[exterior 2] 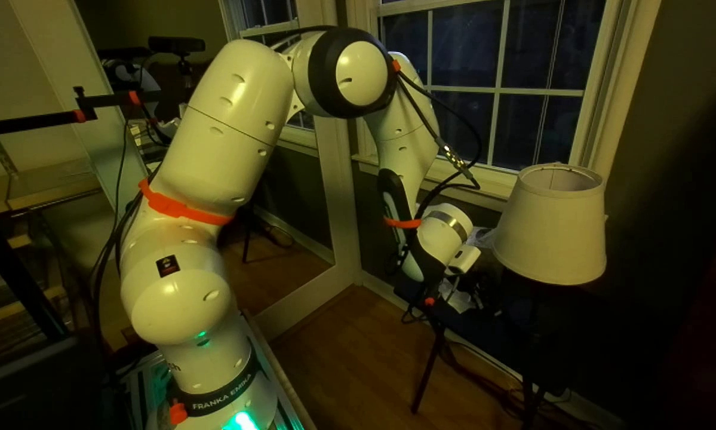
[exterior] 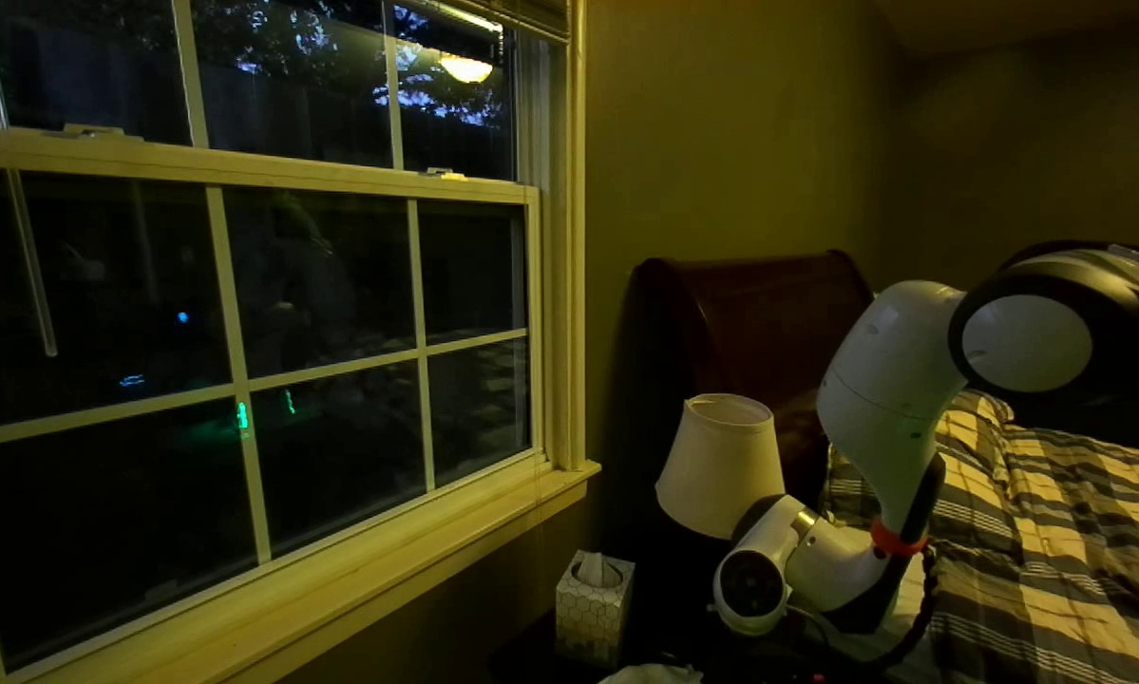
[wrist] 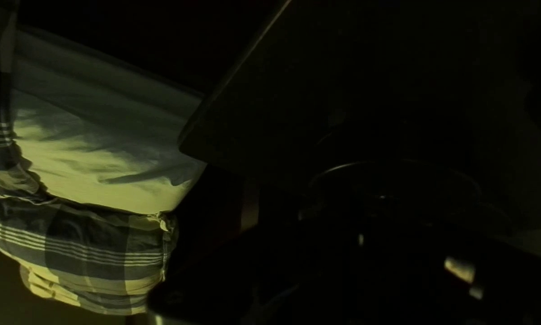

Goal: Turn on the lamp

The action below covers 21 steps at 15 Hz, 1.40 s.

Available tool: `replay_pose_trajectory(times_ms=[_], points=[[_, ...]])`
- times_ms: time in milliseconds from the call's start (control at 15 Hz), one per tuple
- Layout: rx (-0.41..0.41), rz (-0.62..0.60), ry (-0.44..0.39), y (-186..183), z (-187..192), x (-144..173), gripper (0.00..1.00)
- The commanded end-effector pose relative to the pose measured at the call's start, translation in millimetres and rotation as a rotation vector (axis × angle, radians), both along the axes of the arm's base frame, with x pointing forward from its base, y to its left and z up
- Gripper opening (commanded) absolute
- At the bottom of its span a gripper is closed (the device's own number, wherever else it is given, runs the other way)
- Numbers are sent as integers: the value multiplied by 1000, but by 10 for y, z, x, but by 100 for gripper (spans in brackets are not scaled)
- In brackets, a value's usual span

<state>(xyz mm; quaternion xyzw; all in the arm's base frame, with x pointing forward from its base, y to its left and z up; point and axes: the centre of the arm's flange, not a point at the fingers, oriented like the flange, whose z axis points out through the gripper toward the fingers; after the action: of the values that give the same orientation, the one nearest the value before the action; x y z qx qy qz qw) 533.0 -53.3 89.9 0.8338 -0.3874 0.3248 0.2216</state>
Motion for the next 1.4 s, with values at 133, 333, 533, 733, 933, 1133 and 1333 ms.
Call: replay_pose_trajectory(times_ms=[133,333,533,733,933,1133,1333], points=[[-6,-5,-13,-11,-13,20,0],[-14,-19,-64,-17,-48,41,0],[-32,-50,-123,-57,-59,97,0],[-57,-82,-152,-119,-91,135,0],[-75,-102,-167,-174,-142,155,0],[-84,-80,-168,-197,-209,195,0],[-95,-60,-169,-218,-274,235,0]])
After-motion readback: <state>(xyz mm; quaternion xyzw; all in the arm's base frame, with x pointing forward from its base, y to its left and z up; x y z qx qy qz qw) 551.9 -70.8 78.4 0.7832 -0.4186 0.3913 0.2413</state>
